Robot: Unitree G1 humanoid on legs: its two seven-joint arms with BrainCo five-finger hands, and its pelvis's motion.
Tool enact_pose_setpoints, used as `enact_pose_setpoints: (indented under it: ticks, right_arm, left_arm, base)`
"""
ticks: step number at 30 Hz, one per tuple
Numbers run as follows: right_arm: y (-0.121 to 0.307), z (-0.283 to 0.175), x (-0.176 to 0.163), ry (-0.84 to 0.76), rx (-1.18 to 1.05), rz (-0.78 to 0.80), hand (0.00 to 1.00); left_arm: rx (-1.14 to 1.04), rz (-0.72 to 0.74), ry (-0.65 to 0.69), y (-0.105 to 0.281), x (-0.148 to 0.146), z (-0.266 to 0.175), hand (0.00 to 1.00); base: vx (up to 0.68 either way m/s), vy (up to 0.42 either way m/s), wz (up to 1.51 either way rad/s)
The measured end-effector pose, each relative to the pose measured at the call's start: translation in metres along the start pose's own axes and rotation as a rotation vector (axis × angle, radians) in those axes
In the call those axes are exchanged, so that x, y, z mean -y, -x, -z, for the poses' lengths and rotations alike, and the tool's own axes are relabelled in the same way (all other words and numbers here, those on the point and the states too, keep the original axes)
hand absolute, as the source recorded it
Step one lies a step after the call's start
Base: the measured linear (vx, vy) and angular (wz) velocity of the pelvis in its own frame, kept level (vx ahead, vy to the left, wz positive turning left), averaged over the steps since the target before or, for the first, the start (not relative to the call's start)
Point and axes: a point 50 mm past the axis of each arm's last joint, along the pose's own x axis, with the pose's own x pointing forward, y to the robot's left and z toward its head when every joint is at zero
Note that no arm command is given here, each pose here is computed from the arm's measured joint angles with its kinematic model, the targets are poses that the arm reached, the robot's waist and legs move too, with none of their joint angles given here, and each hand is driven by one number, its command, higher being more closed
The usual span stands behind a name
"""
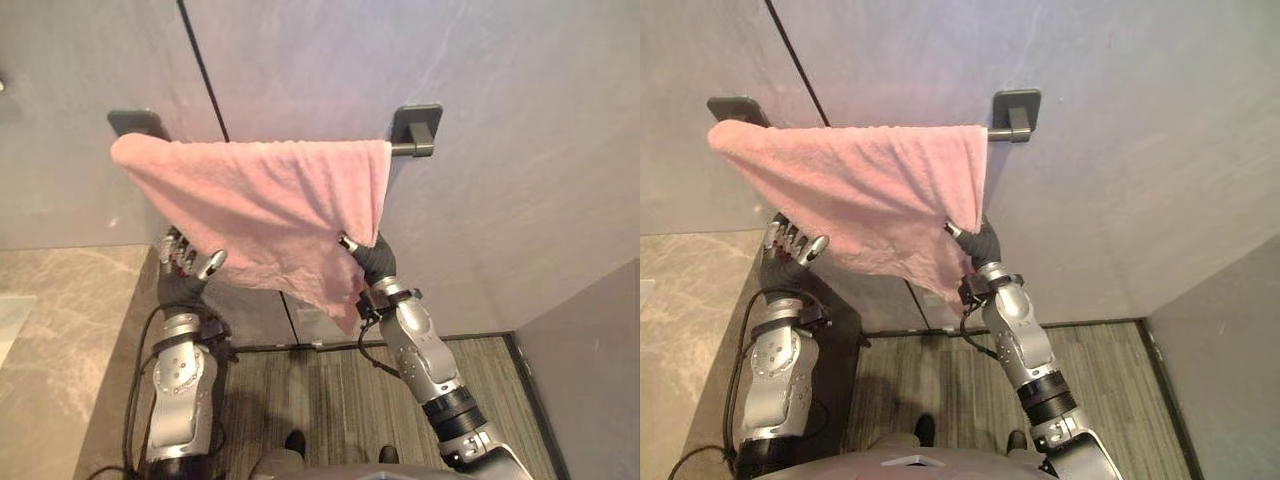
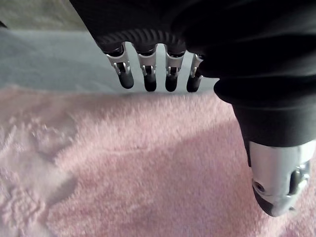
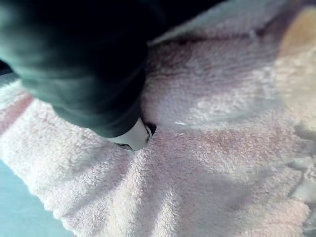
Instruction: Organize washtable
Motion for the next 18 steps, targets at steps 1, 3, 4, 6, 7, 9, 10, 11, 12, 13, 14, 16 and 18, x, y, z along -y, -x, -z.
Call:
enact_pose_setpoints:
  ticks: [1, 3, 4, 6, 7, 9, 10, 11, 12, 13, 14, 16, 18]
  right_arm:
    - [0.000, 0.000, 0.000, -0.018, -0.001, -0.002, 1.00]
    - [0.000, 0.001, -0.001, -0.028, -0.003, -0.004, 1.00]
    - [0.000, 0.001, -0.002, -0.028, -0.004, -0.006, 1.00]
    - [0.000, 0.002, -0.004, -0.028, -0.009, -0.013, 1.00]
    - [0.000, 0.003, -0.005, -0.027, -0.012, -0.018, 1.00]
    - [0.003, 0.006, -0.004, -0.028, -0.024, -0.015, 1.00]
    - [0.003, 0.006, -0.005, -0.028, -0.024, -0.017, 1.00]
    - [0.003, 0.006, -0.005, -0.028, -0.025, -0.018, 1.00]
    - [0.003, 0.006, -0.005, -0.028, -0.025, -0.020, 1.00]
    - [0.003, 0.006, -0.006, -0.028, -0.025, -0.023, 1.00]
    - [0.003, 0.006, -0.007, -0.027, -0.025, -0.025, 1.00]
    - [0.003, 0.005, -0.007, -0.023, -0.022, -0.031, 1.00]
    - [0.004, 0.002, -0.009, -0.010, -0.013, -0.049, 1.00]
  left_arm:
    - [0.009, 0.006, 0.005, -0.002, 0.003, -0.002, 0.00]
    - [0.027, 0.009, 0.014, -0.006, 0.008, -0.005, 0.00]
    - [0.032, 0.007, 0.001, -0.008, 0.009, -0.006, 0.00]
    - [0.026, -0.004, -0.016, -0.012, 0.009, -0.003, 0.00]
    - [0.024, -0.007, -0.021, -0.013, 0.009, -0.003, 0.00]
    - [0.007, -0.014, -0.043, -0.013, 0.008, 0.002, 0.00]
    - [-0.002, -0.011, -0.060, -0.015, 0.008, 0.004, 1.00]
    - [-0.002, -0.013, -0.065, -0.016, 0.007, 0.005, 1.00]
    - [-0.001, -0.024, -0.070, -0.018, 0.006, 0.004, 1.00]
    - [-0.002, -0.040, -0.077, -0.020, 0.004, 0.005, 1.00]
    - [-0.004, -0.045, -0.084, -0.022, 0.003, 0.005, 1.00]
    - [-0.004, -0.048, -0.102, -0.026, 0.002, 0.006, 1.00]
    - [0.016, -0.031, -0.114, -0.034, 0.004, 0.001, 1.00]
  base:
    - [-0.01, 0.006, -0.16]
    - [-0.01, 0.011, -0.17]
    - [-0.01, 0.016, -0.07]
    - [0.00, 0.008, -0.02]
    - [0.01, 0.004, -0.03]
    - [0.01, -0.004, -0.05]
    - [-0.01, -0.007, -0.06]
    - [-0.03, -0.004, -0.11]
    - [-0.04, 0.004, -0.16]
    - [-0.06, 0.008, -0.14]
    - [-0.06, 0.014, -0.07]
    - [-0.06, 0.014, 0.01]
    - [-0.05, 0.015, -0.02]
